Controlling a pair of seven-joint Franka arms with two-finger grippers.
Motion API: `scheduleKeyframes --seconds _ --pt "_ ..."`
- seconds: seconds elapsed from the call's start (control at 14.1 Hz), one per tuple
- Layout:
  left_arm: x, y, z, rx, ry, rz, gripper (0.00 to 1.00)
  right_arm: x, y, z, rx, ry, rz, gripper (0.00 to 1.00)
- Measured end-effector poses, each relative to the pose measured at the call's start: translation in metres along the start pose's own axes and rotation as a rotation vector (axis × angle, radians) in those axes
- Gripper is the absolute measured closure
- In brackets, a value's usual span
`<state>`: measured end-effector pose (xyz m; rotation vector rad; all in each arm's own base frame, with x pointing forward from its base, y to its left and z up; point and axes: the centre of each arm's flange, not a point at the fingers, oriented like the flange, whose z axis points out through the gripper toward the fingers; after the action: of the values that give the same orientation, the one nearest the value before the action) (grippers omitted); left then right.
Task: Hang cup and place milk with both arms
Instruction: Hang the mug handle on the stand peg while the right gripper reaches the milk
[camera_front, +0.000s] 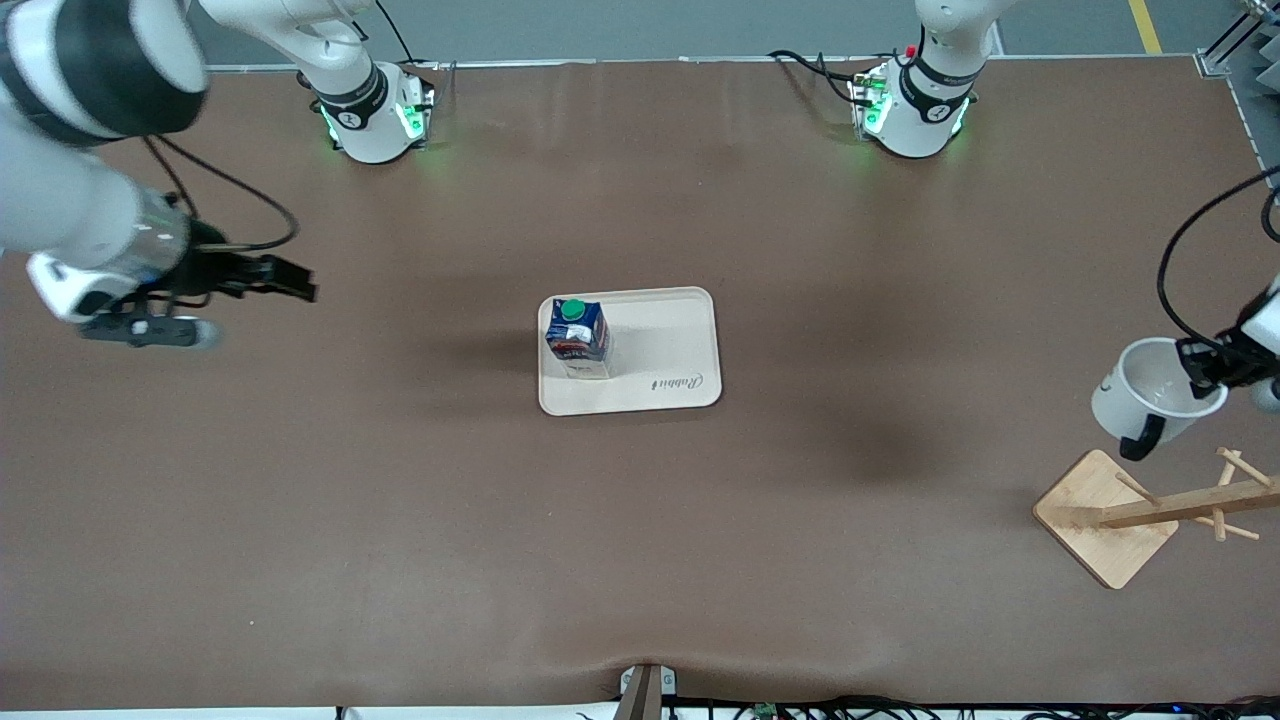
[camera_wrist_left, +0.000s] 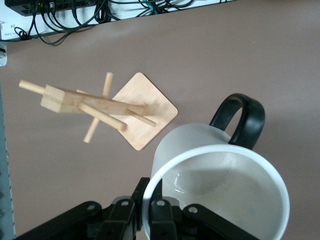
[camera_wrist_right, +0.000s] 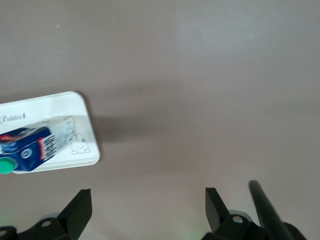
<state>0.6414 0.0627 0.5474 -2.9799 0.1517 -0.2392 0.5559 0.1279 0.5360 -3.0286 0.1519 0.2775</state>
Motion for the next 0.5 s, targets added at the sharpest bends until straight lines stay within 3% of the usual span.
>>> scheduleKeyframes --seconds 0.5 --pt "0.01 -0.04 0.04 -0.043 0.024 -0.022 0.94 -0.016 -0.133 0.063 0.005 0.018 -0.039 0.0"
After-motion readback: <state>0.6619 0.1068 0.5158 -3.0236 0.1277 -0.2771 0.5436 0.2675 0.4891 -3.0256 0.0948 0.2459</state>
